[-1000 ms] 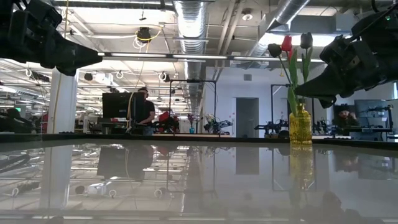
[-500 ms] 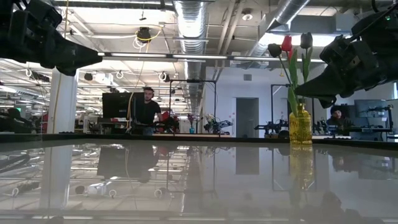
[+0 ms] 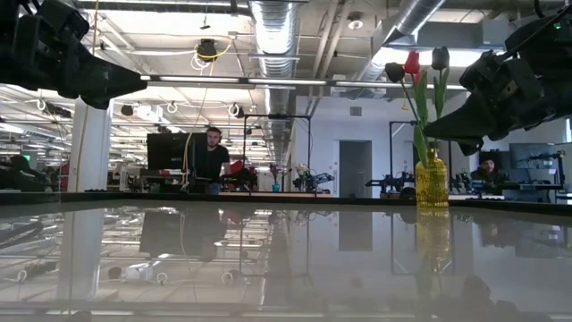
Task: Sort flowers into vase by color
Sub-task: Return to Home Position
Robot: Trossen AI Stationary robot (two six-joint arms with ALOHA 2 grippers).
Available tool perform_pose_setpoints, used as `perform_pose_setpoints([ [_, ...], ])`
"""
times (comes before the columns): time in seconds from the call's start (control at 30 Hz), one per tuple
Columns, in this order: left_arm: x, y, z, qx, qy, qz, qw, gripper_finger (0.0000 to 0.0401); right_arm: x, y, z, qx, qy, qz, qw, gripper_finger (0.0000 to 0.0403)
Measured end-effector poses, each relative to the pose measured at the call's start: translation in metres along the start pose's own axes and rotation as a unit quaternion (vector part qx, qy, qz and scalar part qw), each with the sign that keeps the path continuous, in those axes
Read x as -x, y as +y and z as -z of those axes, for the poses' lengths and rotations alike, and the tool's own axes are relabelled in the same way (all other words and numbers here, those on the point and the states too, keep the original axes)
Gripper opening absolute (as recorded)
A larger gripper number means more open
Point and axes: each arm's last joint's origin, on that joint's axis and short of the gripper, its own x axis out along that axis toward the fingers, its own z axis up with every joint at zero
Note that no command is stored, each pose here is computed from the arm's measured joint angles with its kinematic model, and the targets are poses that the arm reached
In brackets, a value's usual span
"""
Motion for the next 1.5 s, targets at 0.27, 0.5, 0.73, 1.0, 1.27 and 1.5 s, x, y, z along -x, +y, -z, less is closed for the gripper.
perform_pose_setpoints([
  [0.27,0.0,0.0001,0.0,-0.001,0.0,0.0,1.0,0.0126,0.0,0.0,0.0,0.0,0.0,0.0,1.0,0.0048],
  [0.5,0.0,0.0,0.0,-0.001,0.0,0.0,1.0,0.0126,0.0,0.0,0.0,0.0,0.0,0.0,1.0,0.0048],
  [0.73,0.0,0.0,0.0,0.0,0.0,0.0,1.0,0.0126,0.0,0.0,0.0,0.0,0.0,0.0,1.0,0.0048],
  [1.0,0.0,0.0,0.0,0.001,0.0,0.0,1.0,0.0126,0.0,0.0,0.0,0.0,0.0,0.0,1.0,0.0048],
  [1.27,0.0,0.0,0.0,0.002,0.0,0.0,1.0,0.0126,0.0,0.0001,0.0,0.0,0.0,0.0,1.0,0.0048],
  [1.5,0.0,0.0,0.0,0.002,0.0,0.0,1.0,0.0126,0.0,0.0,0.0,0.0,0.0,0.0,1.0,0.0048],
])
